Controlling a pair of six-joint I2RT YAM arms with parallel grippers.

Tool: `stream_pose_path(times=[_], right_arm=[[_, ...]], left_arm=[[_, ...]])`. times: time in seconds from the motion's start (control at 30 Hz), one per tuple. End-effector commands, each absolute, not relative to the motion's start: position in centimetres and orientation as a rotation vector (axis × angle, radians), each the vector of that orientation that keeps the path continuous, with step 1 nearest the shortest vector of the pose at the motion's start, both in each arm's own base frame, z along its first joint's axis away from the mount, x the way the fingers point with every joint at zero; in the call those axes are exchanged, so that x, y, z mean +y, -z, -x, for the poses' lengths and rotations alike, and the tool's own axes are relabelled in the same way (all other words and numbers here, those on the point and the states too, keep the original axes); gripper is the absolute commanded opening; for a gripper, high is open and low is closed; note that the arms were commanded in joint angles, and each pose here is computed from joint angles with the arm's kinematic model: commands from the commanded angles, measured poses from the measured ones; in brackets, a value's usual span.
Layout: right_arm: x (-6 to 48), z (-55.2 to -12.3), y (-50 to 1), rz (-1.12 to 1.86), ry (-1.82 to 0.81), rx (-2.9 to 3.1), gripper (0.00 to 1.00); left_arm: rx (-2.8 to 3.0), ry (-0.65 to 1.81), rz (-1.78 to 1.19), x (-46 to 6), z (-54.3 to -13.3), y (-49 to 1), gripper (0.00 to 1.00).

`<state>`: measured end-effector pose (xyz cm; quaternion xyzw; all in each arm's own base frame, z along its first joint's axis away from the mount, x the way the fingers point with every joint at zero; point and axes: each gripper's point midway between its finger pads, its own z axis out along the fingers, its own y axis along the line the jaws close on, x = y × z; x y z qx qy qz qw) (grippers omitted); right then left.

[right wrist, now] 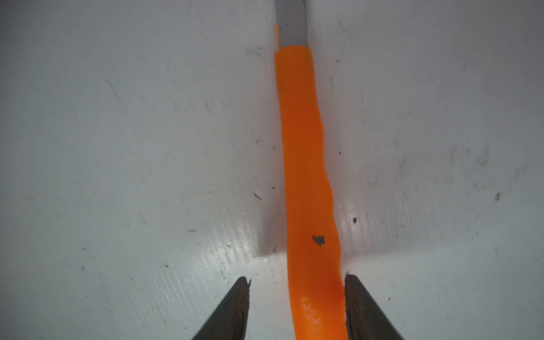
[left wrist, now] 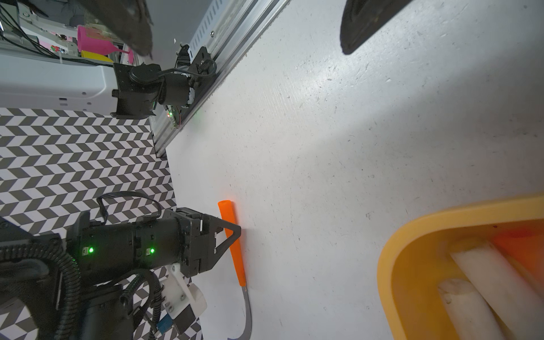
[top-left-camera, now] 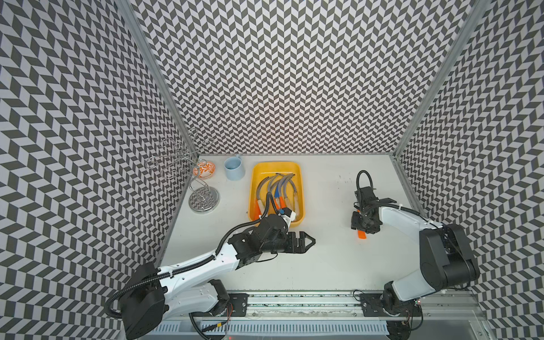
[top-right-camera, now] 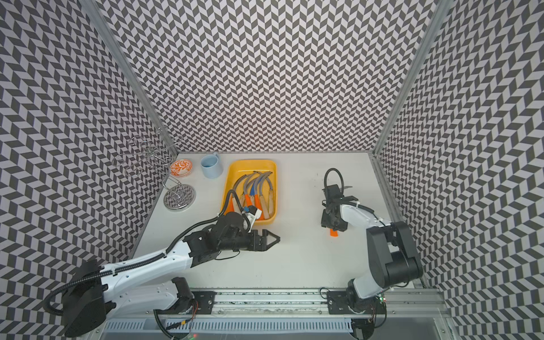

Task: Put small sickles into storage boxes
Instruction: Pick up the sickle at the center of the board.

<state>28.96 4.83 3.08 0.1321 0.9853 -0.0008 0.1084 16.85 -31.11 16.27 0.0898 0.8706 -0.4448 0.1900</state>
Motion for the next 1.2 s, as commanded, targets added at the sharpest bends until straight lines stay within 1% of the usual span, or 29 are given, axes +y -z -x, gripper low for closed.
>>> stream_pose_path(times=[0.0,0.13,0.17,0.2,0.27,0.4,0.57,0.7,1.17], right_arm=[[5.1,-29.3,-2.3,-0.372,-0.023,2.901,0.48],[5.1,-29.2,-1.6,-0.367,-0.021,2.914,0.45],[5.1,-29.1,-1.3,-0.366,-0.02,2.922,0.42],[5.1,-29.1,-1.2,-0.364,-0.018,2.928,0.4],[5.1,-29.1,-0.9,-0.364,-0.014,2.933,0.3],[4.8,-29.1,-0.8,-0.364,0.01,2.932,0.16],[4.8,-29.6,-1.6,-0.36,0.018,2.912,0.04],[4.8,-30.1,-3.0,-0.339,0.011,2.888,0.0],[5.9,-31.1,-8.9,-0.31,-0.074,2.785,0.0]], left_arm=[[2.381,1.266,-0.232,-31.3,-17.4,-18.3,1.0],[2.376,1.263,-0.218,-31.0,-17.3,-18.4,1.0],[2.372,1.267,-0.217,-31.0,-17.3,-18.6,1.0],[2.374,1.264,-0.214,-31.0,-17.3,-18.6,1.0],[2.373,1.262,-0.208,-30.9,-17.2,-18.7,1.0],[2.366,1.261,-0.198,-30.6,-17.2,-18.9,1.0],[2.356,1.254,-0.188,-30.3,-17.2,-19.3,1.0],[2.343,1.249,-0.187,-30.2,-17.4,-19.8,1.0],[2.307,1.191,-0.228,-30.5,-19.2,-21.9,1.0]])
